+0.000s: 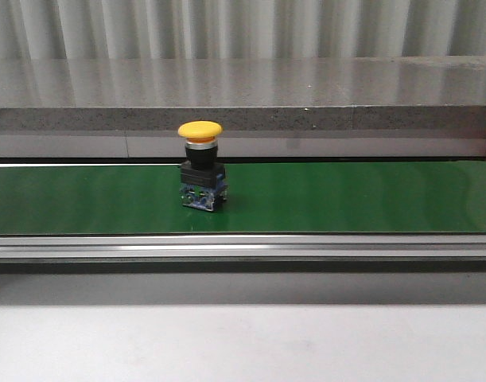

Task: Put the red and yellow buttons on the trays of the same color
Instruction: 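Grasp a red button from the cluster with the left gripper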

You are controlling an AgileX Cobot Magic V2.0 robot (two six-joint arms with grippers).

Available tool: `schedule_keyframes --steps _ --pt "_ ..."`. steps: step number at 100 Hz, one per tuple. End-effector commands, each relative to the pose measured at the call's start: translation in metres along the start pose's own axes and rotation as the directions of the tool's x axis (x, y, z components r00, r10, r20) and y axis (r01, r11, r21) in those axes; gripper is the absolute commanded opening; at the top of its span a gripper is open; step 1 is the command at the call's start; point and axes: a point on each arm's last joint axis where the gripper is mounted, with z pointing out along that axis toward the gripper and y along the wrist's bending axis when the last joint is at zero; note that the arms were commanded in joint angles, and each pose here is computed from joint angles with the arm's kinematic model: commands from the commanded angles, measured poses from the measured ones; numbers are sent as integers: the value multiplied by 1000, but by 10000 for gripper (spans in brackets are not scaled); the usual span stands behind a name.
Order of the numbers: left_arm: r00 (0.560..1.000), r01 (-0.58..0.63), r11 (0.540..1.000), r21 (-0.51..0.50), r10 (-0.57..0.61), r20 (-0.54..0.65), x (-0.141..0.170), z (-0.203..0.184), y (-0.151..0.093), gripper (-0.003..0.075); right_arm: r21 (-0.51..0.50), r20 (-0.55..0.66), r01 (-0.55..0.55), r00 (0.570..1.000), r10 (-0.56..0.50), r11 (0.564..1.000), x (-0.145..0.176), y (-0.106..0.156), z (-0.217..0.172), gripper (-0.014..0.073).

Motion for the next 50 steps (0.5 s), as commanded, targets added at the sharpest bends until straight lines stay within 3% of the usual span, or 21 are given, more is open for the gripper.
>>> schedule_keyframes --steps 1,17,43,50 --pt "996 -8 1000 13 6 89 -10 -19 -4 10 5 91 12 996 -12 1000 -12 0 -6 -67" --pt "998 -6 1000 12 5 66 -4 -15 -4 167 5 91 12 996 -12 1000 -12 0 -6 -67" --pt "998 -1 1000 14 0 63 -1 -13 -4 582 5 91 12 996 -12 1000 -12 0 -6 -67" --pt "998 6 1000 21 -8 67 -2 -14 -4 654 5 91 12 996 -12 1000 -12 0 -6 -67"
